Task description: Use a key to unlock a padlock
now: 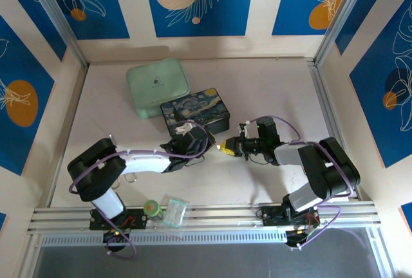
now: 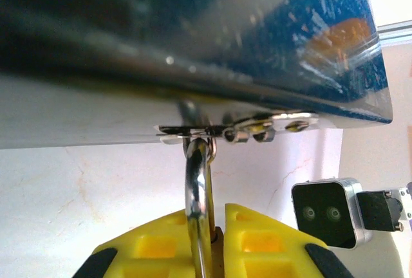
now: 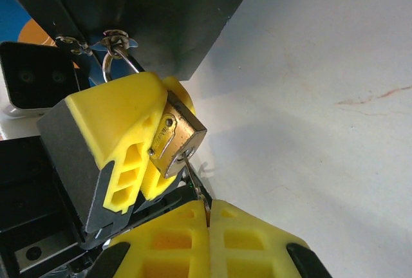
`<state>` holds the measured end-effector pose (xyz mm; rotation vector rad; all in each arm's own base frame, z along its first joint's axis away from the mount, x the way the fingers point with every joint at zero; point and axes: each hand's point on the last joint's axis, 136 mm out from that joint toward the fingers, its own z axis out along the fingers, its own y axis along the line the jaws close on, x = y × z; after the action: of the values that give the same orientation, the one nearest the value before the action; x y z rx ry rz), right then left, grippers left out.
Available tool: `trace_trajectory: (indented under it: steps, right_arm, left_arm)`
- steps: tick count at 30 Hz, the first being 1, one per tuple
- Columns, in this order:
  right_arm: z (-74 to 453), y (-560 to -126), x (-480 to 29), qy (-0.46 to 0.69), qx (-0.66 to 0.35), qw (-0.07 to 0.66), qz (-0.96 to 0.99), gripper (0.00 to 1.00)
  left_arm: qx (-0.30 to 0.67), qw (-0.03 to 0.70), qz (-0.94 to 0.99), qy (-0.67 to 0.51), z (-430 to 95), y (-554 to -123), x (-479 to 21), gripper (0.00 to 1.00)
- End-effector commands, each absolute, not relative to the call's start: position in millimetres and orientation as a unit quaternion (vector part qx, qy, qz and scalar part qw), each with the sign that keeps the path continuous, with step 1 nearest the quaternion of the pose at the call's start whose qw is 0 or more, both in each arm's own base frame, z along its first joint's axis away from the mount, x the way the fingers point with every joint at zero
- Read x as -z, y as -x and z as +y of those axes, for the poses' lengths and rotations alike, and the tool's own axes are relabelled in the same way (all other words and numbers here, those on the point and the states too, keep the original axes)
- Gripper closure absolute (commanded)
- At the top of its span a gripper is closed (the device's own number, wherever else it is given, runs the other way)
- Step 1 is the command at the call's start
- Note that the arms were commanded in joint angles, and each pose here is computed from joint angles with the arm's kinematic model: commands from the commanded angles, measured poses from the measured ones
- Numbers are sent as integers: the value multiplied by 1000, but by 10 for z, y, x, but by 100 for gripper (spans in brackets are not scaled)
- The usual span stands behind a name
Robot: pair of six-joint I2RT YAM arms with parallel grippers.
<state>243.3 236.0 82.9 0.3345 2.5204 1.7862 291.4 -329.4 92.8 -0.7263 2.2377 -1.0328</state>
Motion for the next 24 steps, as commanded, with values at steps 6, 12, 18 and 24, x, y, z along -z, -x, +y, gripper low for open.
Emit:
trace_trajectory:
  steps: [6, 12, 18, 24]
  right_arm:
    - [2423, -2627, -994, -99, -602, 46, 791, 100]
    - [2492, -2667, -1060, -84, -631, 49, 770, 100]
    - [2572, -2669, -1080, -66, -632, 64, 770, 100]
    - [2587, -2647, -1153, -43, -641, 78, 762, 100]
  left_arm:
    - [468, 273, 792, 283, -3464, -2950, -1327, 100]
    - [484, 267, 784, 282, -3498, -2937, -1439, 100]
    - [481, 265, 787, 281, -3518, -2947, -1460, 100]
    - [482, 261, 787, 283, -3552, -2966, -1420, 100]
